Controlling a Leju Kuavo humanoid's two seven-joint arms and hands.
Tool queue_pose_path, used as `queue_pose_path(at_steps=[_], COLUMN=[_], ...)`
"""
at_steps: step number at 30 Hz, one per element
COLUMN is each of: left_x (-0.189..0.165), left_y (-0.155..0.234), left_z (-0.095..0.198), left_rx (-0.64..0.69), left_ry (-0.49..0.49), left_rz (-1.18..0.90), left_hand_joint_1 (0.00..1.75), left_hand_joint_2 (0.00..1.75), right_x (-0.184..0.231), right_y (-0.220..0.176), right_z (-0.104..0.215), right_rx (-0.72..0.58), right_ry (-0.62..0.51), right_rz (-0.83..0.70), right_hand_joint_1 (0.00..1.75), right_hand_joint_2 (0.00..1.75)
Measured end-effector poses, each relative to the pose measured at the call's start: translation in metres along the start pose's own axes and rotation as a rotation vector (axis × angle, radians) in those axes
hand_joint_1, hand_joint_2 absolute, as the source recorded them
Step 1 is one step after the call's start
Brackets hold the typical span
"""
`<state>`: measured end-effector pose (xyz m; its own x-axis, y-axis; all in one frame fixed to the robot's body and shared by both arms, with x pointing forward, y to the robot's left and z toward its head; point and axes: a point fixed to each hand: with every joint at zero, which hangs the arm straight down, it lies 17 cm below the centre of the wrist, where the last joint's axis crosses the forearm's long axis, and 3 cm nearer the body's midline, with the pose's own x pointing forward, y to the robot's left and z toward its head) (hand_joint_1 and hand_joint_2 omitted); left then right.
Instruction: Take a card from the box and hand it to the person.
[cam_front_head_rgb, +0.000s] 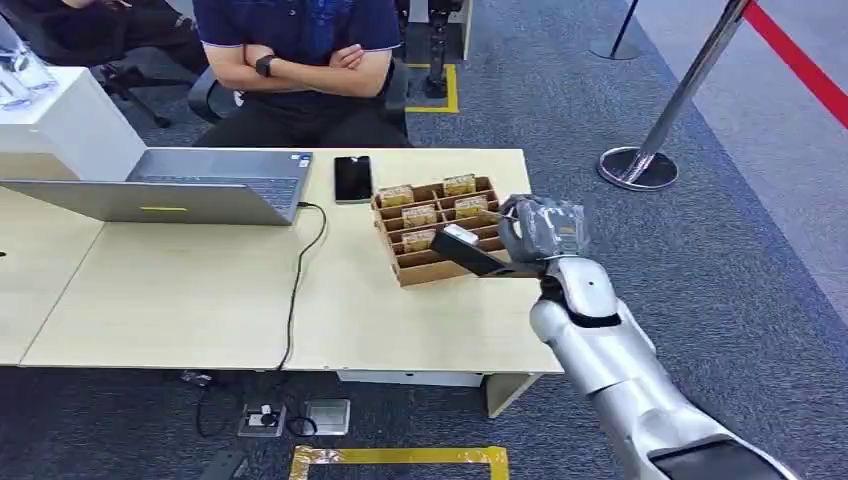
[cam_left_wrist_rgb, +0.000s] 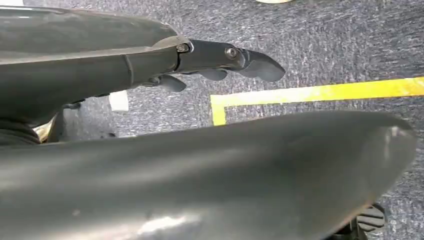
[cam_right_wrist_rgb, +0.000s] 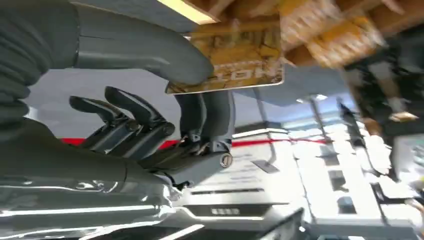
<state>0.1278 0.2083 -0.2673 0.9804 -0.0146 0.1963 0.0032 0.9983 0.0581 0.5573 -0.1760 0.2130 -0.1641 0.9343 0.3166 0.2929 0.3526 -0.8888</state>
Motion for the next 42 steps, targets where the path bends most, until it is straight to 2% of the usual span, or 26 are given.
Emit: queue_pose_path(at_steps=[5,9,13,18,22,31,42], left_x=[0.004,0.011,0.023,0.034,0.04,0.047,0.055], left_y=[0.0,-0.002,-0.003,-0.003,-0.007,-0.013,-0.014], left_z=[0.0,0.0,0.001,0.002,0.003,0.005,0.006], left_rx=[0.001,-0.008,-0.014,0.008,0.011,0.008,0.018], left_ry=[-0.011,-0.024,-0.036,-0.053,-0.059,-0.044,-0.052], left_rz=[-0.014,-0.034,-0.061,-0.094,-0.104,-0.138,-0.169], left_hand_joint_1=[0.0,0.0,0.0,0.0,0.0,0.0,0.0], left_hand_joint_2=[0.0,0.0,0.0,0.0,0.0,0.0,0.0], right_x=[0.029,0.045,0.058,0.067,0.059,0.024,-0.007], right_y=[-0.058,-0.096,-0.111,-0.109,-0.104,-0.078,-0.066], right_z=[-0.023,-0.044,-0.069,-0.096,-0.108,-0.108,-0.102], right_rx=[-0.121,-0.235,-0.272,-0.267,-0.26,-0.201,-0.182], right_ry=[-0.074,-0.088,-0.087,-0.057,-0.016,0.081,0.132], right_rz=[-0.069,-0.113,-0.144,-0.119,-0.098,-0.065,-0.019], right_hand_joint_1=[1.75,1.75,1.75,1.75,1.75,1.75,1.75], right_hand_joint_2=[1.75,1.75,1.75,1.75,1.75,1.75,1.75])
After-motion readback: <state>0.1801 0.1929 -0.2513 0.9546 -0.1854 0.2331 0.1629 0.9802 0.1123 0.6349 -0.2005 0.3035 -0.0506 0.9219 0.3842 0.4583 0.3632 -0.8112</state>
